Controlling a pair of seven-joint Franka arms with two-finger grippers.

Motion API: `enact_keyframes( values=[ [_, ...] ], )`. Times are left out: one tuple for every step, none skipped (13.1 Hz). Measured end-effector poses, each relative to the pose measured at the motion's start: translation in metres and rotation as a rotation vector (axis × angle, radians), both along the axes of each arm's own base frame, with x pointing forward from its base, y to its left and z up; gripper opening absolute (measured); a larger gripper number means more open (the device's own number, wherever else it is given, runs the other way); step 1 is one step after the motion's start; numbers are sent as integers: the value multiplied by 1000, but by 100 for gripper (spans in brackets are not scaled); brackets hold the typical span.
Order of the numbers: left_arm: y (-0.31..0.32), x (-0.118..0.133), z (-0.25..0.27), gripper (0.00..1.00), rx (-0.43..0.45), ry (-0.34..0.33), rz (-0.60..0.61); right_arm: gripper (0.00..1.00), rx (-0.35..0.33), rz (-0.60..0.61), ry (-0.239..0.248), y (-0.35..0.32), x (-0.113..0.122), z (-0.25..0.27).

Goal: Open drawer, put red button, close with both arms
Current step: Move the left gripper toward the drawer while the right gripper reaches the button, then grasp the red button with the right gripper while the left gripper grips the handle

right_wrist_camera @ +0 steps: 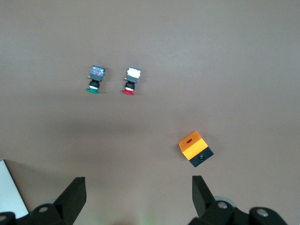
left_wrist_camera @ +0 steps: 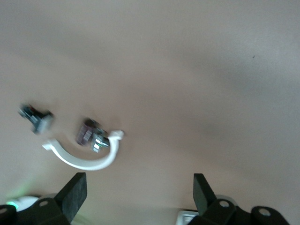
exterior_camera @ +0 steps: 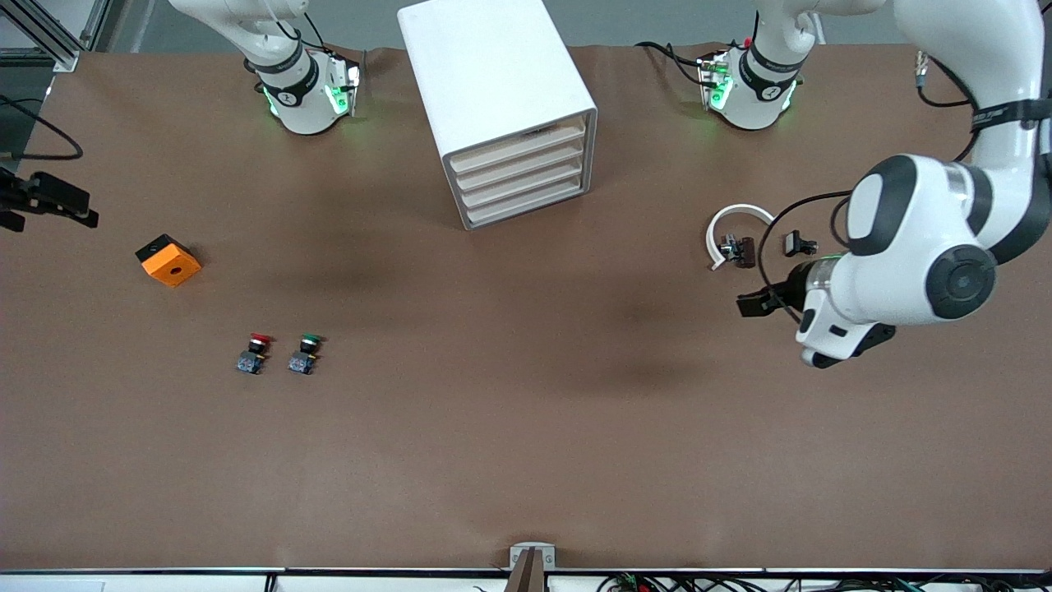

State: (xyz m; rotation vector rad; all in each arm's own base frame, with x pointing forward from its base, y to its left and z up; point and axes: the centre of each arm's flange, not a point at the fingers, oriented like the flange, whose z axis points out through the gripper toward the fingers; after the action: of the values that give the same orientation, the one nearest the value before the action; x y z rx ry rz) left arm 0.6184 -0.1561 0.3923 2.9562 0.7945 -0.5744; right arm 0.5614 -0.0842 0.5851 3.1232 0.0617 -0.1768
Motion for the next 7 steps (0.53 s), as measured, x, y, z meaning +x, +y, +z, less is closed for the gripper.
enact_keyframes(
  values=[
    [-10, -1, -10, 100, 25, 31, 93, 100, 2, -9, 19, -9, 7, -16],
    [-17, -2, -19, 100, 56, 60, 173, 100, 3, -13, 29, -17, 12, -27],
    [-23, -5, -27, 100, 86, 91, 232, 100, 2, -20, 29, -24, 16, -34],
    [-28, -10, -35, 100, 119, 137, 269, 100, -1, -32, 16, -34, 20, -39],
    [-35, -18, -44, 100, 151, 189, 290, 100, -3, -42, 6, -44, 23, -44],
    [-45, -26, -54, 100, 188, 238, 309, 100, -3, -52, 8, -53, 24, -49],
    [-58, -35, -64, 100, 223, 280, 326, 100, -2, -61, 15, -59, 24, -53]
  ],
)
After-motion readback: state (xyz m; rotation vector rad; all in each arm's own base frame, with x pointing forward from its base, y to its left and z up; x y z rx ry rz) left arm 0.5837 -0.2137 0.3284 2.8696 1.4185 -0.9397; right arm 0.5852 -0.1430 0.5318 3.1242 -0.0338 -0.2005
